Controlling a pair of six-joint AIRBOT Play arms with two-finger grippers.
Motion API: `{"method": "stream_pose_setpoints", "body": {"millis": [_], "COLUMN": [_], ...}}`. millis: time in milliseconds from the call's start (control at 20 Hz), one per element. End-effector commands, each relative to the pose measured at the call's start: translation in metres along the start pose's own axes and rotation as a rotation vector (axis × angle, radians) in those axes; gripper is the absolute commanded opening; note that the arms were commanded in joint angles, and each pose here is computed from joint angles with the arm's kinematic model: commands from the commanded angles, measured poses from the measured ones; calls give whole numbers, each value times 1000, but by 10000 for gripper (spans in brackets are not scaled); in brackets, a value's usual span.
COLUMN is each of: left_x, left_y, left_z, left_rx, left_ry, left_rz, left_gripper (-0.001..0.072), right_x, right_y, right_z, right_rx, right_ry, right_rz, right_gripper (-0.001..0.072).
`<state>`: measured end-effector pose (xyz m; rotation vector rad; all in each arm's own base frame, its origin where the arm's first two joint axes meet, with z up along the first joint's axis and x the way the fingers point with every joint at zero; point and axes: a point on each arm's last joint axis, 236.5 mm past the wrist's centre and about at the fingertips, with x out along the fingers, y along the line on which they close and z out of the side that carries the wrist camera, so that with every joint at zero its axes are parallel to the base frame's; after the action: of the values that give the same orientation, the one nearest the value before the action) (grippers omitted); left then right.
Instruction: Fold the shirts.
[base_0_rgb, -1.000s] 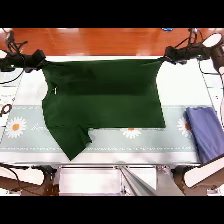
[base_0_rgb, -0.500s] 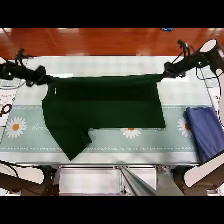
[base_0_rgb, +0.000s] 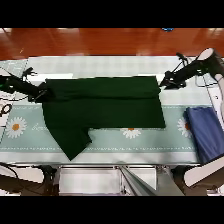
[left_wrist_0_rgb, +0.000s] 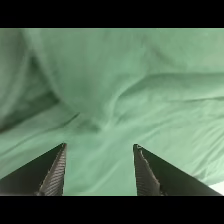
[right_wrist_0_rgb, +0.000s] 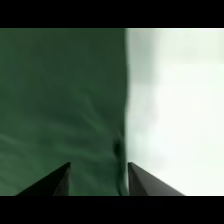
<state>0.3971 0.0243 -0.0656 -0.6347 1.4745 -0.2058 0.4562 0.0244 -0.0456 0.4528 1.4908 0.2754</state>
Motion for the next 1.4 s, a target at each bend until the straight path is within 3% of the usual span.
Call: {"method": "stream_pose_setpoints", "body": {"millis": [0, 100, 250, 350, 450, 800, 1000, 1350], "left_x": [-48, -68, -46, -36, -30, -10, 5, 30], "left_y": [15, 34, 76, 73, 73, 50, 60, 55], "left_z": [-6, -30, -121, -151, -170, -195, -223, -211], "left_rx": [-31, -95, -489, -580, -633, -570, -511, -486], "left_ry": [-93, -152, -108, -159, -197, -75, 58, 88], "left_rz": [25, 36, -29, -159, -199, -204, -80, -102], "left_gripper": [508, 508, 507, 508, 507, 507, 507, 506], "right_x": [-60, -90, -88, -74, -56, -21, -18, -23], "right_y": [-29, -44, -32, -20, -10, 13, 16, 23], "right_z": [-19, -33, -71, -93, -119, -181, -178, -164], "right_rx": [57, 115, 206, 222, 220, 196, 188, 188], "right_ry": [-28, -115, -218, -301, -297, -161, -178, -236], "right_rz": [-95, -120, -13, 42, 89, 200, 219, 258], "right_gripper": [415, 415, 415, 415, 415, 415, 415, 415]}}
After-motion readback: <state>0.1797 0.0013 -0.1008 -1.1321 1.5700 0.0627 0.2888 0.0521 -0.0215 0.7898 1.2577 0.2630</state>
